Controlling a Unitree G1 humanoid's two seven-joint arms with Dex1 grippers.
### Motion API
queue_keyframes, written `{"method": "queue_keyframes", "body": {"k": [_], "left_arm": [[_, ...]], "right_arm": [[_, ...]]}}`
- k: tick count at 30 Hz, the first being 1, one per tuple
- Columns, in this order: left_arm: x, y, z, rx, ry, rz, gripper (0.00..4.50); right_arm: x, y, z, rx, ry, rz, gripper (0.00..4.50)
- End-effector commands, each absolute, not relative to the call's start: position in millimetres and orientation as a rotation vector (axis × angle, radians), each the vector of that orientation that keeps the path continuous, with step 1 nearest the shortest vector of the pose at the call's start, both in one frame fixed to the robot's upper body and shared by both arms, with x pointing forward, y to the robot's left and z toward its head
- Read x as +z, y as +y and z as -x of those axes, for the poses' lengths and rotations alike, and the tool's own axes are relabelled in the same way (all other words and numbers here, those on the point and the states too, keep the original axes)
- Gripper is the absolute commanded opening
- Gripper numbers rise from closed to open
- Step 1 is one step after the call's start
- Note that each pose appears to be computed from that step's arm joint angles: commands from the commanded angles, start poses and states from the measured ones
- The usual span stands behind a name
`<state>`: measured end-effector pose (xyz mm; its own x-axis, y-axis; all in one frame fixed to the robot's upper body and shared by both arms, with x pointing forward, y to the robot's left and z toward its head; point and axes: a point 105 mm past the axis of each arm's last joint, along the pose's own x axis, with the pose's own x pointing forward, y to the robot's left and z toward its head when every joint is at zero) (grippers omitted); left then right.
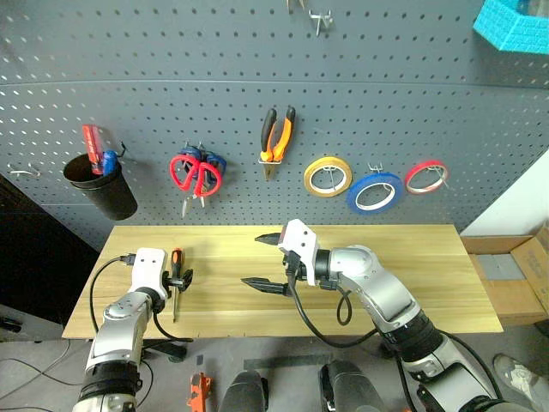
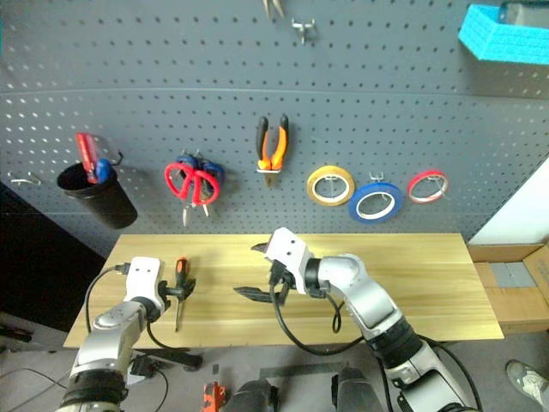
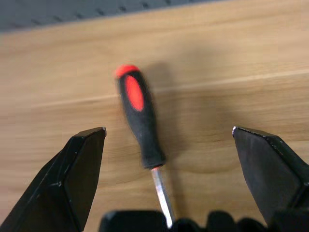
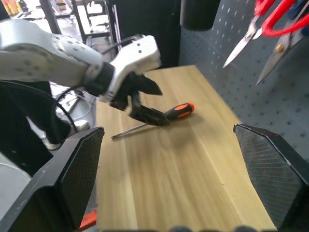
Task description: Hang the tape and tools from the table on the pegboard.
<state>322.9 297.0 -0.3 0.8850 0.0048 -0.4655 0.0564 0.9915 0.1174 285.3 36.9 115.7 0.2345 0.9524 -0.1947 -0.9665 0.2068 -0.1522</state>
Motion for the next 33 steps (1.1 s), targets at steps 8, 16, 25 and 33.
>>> {"method": "queue_keyframes", "body": {"k": [8,16,25,33], "left_arm": [[8.2,326.0,-345.2,0.079,0.462,-0.107,4.48],[4.1,333.1,-345.2,0.102,0.515,-0.092,3.53],[14.9,326.2,-344.6,0.103,0.498,-0.085,0.94],[59.9,301.2,-329.7,-0.109,0.391,-0.433,0.94]], "right_arm": [[118.4,42.0,-267.8,1.416,0.106,0.313,4.5],[115.1,38.7,-270.2,1.4,0.127,0.319,4.5],[117.4,42.6,-277.7,1.384,0.11,0.314,4.5],[123.5,35.3,-285.7,1.383,0.07,0.284,4.5]]}}
